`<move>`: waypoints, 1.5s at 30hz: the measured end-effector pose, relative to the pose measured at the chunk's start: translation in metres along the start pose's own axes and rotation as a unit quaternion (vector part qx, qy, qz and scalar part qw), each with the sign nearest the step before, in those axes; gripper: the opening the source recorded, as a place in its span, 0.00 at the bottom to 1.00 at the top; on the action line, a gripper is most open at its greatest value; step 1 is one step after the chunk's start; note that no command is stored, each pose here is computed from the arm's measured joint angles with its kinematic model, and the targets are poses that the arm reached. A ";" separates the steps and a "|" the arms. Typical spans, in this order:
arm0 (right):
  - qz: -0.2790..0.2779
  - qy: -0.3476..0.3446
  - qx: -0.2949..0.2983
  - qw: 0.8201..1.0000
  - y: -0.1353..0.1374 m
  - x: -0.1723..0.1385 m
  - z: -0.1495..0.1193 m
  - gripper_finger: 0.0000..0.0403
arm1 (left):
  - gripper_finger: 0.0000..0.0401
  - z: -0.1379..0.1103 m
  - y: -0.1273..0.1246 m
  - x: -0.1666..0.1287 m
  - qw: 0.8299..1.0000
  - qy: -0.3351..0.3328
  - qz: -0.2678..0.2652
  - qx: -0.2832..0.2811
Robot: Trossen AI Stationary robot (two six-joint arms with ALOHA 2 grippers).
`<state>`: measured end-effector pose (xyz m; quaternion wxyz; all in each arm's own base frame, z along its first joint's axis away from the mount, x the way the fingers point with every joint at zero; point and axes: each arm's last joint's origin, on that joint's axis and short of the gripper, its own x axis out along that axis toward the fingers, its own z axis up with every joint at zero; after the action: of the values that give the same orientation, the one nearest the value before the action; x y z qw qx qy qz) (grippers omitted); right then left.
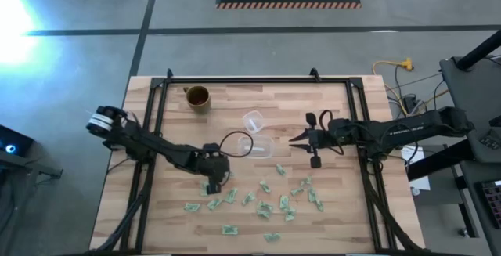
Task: Pick and place Stevia / Truvia into bins
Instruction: Put the stevia packet into the bottom transparent container
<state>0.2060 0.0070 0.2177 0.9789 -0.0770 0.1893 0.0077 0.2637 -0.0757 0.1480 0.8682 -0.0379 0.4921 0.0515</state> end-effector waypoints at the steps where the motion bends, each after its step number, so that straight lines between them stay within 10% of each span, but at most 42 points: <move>1: 0.000 0.002 0.000 1.000 0.000 0.000 0.000 0.14 | 0.35 0.000 0.000 0.001 1.000 0.003 -0.001 -0.002; 15: 0.001 0.004 0.000 1.000 0.000 0.001 -0.001 0.14 | 0.34 -0.003 -0.001 0.009 1.000 0.012 0.004 -0.001; 25: 0.001 0.005 0.000 1.000 0.000 0.001 -0.001 0.14 | 0.04 -0.001 0.000 0.006 1.000 0.004 0.010 0.002; 32: 0.001 0.006 0.000 1.000 0.000 0.001 -0.001 0.14 | 0.03 0.003 -0.001 0.004 1.000 -0.002 0.008 0.003; 45: 0.001 0.007 0.000 1.000 0.000 0.001 -0.002 0.14 | 0.03 0.062 -0.007 -0.034 0.977 -0.129 0.082 0.147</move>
<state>0.2063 0.0070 0.2156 0.9774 -0.0770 0.1965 0.0080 0.3002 -0.0773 0.2095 0.9133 0.1376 0.3795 0.0539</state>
